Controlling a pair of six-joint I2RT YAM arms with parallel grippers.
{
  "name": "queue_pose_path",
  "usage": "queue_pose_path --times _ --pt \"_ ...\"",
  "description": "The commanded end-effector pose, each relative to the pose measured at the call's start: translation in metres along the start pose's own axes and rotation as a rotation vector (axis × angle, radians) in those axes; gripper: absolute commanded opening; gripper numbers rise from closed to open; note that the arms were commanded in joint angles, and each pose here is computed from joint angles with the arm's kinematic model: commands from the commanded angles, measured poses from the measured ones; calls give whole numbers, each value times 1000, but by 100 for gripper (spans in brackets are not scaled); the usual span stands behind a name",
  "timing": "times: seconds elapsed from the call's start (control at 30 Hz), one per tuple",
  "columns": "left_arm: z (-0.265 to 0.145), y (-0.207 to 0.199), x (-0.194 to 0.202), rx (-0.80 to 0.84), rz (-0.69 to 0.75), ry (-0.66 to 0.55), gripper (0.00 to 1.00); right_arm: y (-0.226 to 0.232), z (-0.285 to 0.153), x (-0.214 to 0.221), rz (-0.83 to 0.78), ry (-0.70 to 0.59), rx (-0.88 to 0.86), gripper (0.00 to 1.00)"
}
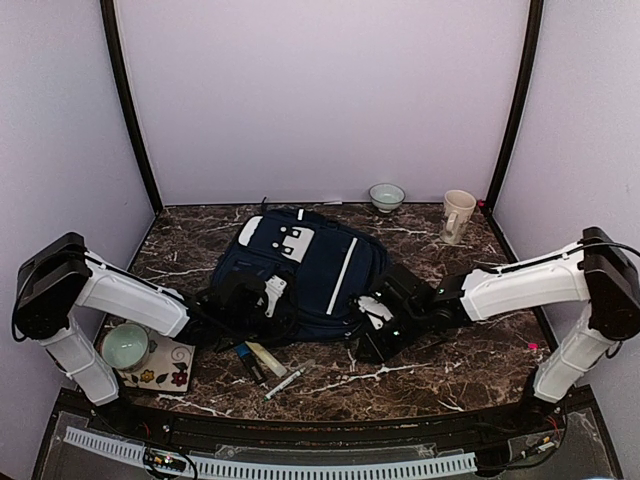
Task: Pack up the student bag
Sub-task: Adjust the largest pocket of the bag to the student bag.
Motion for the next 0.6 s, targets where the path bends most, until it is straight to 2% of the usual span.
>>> queue_pose_path --times 0.0,0.13,0.37,0.57 --pt "-4 -2 -1 42 -1 -17 26 2 -22 -9 38 -125 29 29" --pt "-9 -6 -7 71 10 -42 27 0 -25 -10 45 -231 56 41" --pt "-20 -9 -19 87 19 -78 29 8 -5 0 -5 -340 121 58" --pt "-21 -9 -21 86 23 -75 29 9 11 -3 25 -431 159 59"
Point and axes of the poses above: each gripper's point midway between its finger pads, its own z axis out along the fingers, its own y axis along the line the jaws close on, x = y × z, the point moved 6 cm from there along -z, back along the fingers, and after that the axes turned 2 degrees about -z, right-handed, at the moved point
